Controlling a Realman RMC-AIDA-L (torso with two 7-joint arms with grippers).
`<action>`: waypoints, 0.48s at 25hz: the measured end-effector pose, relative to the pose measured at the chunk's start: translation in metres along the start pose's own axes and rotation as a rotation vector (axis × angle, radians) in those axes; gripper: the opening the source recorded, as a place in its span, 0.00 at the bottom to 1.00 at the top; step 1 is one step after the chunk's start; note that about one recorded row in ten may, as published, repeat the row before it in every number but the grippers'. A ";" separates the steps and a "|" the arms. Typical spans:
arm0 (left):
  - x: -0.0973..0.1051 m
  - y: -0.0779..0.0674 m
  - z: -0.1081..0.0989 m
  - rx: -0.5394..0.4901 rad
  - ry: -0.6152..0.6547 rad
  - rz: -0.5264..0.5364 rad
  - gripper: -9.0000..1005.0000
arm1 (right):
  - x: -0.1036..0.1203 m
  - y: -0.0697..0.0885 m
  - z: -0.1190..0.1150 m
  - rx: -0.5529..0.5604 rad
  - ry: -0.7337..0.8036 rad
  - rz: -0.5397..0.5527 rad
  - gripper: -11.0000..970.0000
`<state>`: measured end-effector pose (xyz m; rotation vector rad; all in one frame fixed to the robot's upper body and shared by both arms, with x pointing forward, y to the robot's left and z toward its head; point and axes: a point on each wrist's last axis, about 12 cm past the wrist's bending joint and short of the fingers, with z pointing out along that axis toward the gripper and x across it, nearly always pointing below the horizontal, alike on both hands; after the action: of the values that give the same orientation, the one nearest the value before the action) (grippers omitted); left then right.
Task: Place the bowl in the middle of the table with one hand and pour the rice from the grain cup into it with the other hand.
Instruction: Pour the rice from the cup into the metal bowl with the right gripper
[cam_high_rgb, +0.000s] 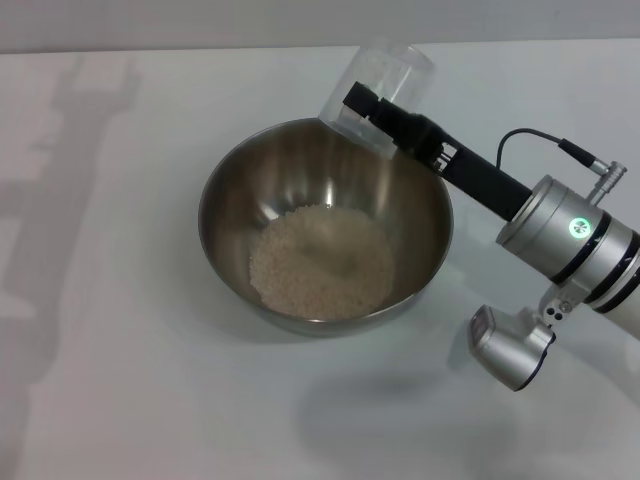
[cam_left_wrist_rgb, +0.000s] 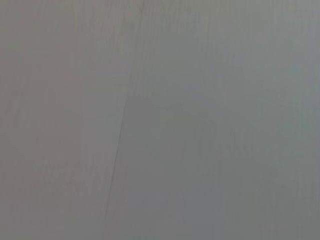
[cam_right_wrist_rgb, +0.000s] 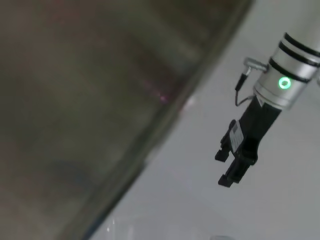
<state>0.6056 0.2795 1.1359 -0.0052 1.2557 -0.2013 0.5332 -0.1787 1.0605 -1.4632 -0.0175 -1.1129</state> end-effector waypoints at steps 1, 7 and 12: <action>0.000 0.000 0.000 -0.001 0.000 0.000 0.72 | -0.001 0.000 0.000 0.002 -0.004 -0.021 0.01; 0.000 0.001 0.000 -0.004 0.002 0.000 0.72 | -0.003 -0.001 -0.001 0.003 -0.002 -0.049 0.01; 0.000 0.001 0.000 -0.003 0.001 0.000 0.72 | -0.004 -0.002 -0.002 0.005 0.011 -0.027 0.01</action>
<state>0.6056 0.2803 1.1354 -0.0082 1.2573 -0.1996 0.5286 -0.1770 1.0592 -1.4556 -0.0328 -1.1424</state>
